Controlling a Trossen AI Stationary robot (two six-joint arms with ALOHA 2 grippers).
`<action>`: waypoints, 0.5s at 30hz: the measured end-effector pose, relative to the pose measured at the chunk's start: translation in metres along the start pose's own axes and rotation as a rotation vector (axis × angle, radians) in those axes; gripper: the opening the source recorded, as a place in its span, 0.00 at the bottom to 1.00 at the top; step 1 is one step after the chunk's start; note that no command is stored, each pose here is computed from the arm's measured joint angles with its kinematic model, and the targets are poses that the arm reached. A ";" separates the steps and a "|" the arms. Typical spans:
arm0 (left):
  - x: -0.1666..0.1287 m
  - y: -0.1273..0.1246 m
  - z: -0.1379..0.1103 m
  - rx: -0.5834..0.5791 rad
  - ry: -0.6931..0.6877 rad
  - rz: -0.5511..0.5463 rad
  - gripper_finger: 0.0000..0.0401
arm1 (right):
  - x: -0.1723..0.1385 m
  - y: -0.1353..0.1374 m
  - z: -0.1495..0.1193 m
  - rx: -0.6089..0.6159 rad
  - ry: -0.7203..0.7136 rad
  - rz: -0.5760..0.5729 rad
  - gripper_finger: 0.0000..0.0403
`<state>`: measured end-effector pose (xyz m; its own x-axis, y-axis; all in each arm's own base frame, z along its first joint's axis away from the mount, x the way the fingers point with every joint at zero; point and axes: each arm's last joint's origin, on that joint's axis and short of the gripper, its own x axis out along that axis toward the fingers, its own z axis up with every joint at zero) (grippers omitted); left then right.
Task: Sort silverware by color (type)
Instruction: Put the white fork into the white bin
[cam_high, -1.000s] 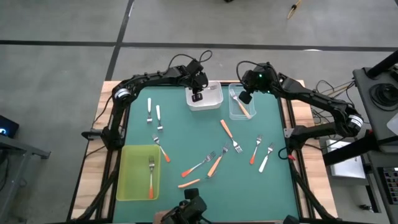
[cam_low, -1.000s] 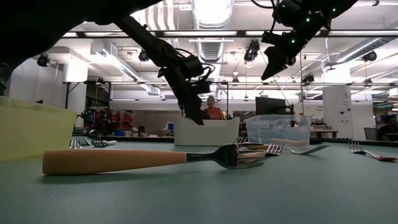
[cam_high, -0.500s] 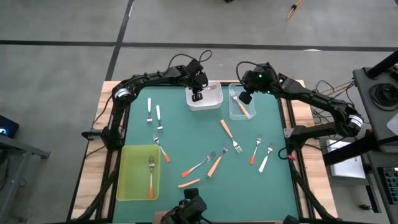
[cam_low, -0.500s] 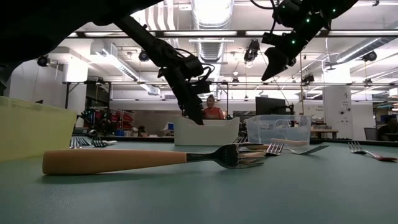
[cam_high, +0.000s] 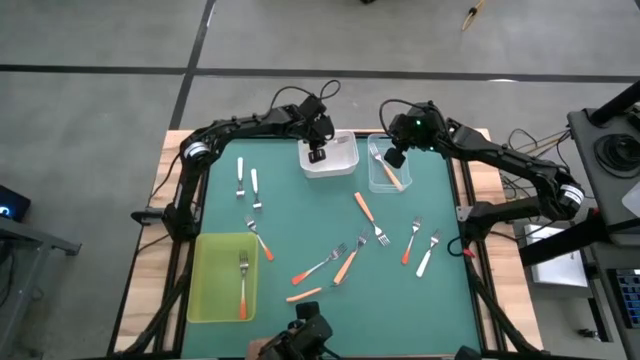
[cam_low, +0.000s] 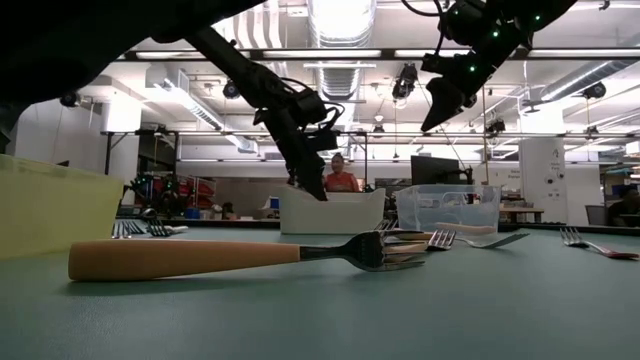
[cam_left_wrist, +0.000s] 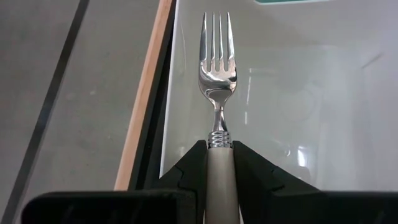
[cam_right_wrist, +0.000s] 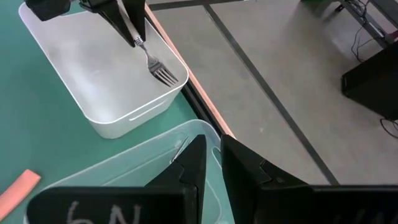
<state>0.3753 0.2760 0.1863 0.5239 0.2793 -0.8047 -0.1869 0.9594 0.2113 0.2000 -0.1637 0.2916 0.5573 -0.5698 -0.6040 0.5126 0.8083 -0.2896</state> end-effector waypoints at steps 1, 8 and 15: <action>0.000 0.000 0.000 0.000 0.000 0.000 0.12 | 0.000 0.000 0.000 0.000 0.000 0.000 0.10; 0.008 -0.001 -0.004 -0.018 0.015 -0.010 0.12 | 0.000 0.000 0.000 0.000 0.000 0.000 0.10; 0.019 -0.003 -0.009 -0.028 0.039 -0.020 0.12 | 0.000 0.000 0.000 0.000 0.002 0.000 0.10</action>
<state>0.3778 0.2783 0.1653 0.4951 0.2573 -0.8299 -0.2004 0.9632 0.1792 0.2000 -0.1637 0.2911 0.5563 -0.5695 -0.6051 0.5128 0.8083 -0.2892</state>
